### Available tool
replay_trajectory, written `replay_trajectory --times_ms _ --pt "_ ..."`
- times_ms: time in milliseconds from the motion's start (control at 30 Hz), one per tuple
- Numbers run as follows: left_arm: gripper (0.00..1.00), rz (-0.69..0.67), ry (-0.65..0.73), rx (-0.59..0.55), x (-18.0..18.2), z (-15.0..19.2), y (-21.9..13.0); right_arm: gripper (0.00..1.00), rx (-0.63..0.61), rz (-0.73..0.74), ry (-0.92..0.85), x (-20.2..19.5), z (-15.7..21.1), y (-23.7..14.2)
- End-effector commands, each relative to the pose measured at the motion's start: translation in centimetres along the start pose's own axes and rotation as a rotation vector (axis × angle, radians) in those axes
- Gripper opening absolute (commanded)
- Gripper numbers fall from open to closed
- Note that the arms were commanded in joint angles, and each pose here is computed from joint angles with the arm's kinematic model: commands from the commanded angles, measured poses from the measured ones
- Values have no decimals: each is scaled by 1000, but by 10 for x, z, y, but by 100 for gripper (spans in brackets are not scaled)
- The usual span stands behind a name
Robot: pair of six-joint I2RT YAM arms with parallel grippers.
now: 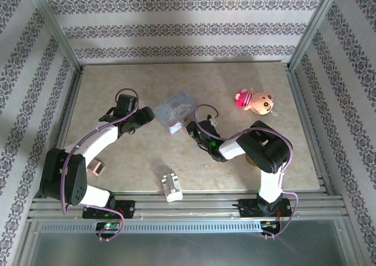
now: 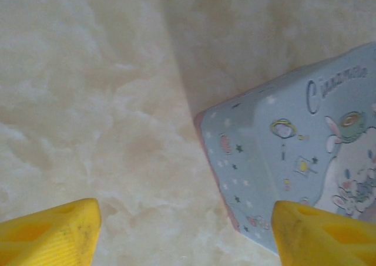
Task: Unlock the padlock with the key
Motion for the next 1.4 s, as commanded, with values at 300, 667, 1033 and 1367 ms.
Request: replay_trajectory --times_ms 300,667,1033,1367 --pt "99 141 39 70 -49 12 8 0 -126 49 -131 12 -37 -51" --pt "99 218 57 137 -81 7 40 0 5 374 -494 22 -54 -92" --pt "90 230 57 138 -99 -18 73 1 122 549 -548 -10 -66 -112" --pt "83 324 26 99 -113 -58 104 2 218 600 -554 -29 -55 -105"
Point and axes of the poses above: each hand's point on the last joint's axis, 136 mm out from that joint toward the fingers, its own y axis out along the fingers, its own x axis along the line the jaws close on, z = x × y, the point moved 3 cm from there along -y, back along the fingers, and after that the axes turned 8 degrees about y, right-handed, at the moved point
